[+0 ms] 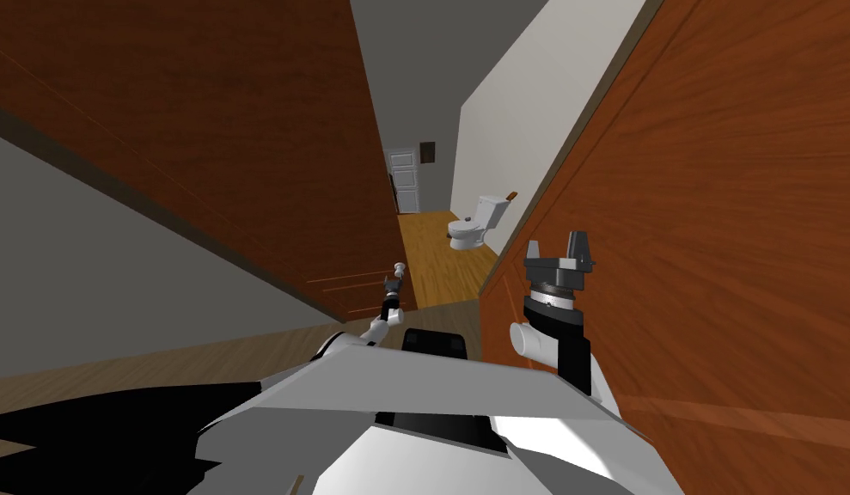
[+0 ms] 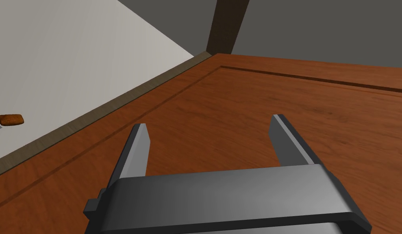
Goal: Pull the door open
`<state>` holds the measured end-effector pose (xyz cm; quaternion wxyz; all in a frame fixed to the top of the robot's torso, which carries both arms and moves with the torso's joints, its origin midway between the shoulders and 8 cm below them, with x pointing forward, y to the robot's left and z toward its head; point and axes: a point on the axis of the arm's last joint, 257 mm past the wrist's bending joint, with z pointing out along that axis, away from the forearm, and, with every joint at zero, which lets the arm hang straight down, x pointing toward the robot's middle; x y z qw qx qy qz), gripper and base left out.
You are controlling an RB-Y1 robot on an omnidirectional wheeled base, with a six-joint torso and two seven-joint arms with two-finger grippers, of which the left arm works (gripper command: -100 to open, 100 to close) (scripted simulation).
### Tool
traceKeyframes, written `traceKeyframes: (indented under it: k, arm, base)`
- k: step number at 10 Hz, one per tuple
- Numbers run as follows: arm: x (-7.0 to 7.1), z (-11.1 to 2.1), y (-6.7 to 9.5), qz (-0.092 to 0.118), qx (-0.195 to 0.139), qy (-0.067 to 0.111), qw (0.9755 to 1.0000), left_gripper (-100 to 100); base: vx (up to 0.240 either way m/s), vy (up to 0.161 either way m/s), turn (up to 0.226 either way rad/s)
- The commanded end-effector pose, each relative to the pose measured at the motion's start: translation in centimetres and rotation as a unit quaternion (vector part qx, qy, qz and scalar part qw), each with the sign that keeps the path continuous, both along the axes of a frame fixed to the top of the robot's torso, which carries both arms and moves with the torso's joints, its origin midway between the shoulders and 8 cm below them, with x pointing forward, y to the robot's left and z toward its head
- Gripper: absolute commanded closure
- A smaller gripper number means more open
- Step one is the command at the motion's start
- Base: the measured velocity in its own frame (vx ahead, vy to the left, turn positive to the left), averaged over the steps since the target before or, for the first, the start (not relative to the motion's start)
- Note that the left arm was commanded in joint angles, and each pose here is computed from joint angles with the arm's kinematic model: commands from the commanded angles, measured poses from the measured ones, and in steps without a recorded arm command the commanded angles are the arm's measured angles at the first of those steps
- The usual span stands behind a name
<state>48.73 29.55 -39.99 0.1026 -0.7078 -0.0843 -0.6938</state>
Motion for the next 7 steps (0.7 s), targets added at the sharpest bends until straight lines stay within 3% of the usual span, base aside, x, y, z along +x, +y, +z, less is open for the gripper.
traceKeyframes:
  k: [1,2,7]
  arm:
    - [0.00,0.00,0.00,0.000,0.000,0.000,1.0000,-100]
    - [0.00,0.00,0.00,0.000,0.000,0.000,1.0000,100]
    - [0.00,0.00,0.00,0.000,0.000,0.000,1.0000,100]
  base:
    - [0.032,-0.016,0.045]
    - [-0.038,-0.007,-0.047]
    - [-0.006,-0.005,-0.005]
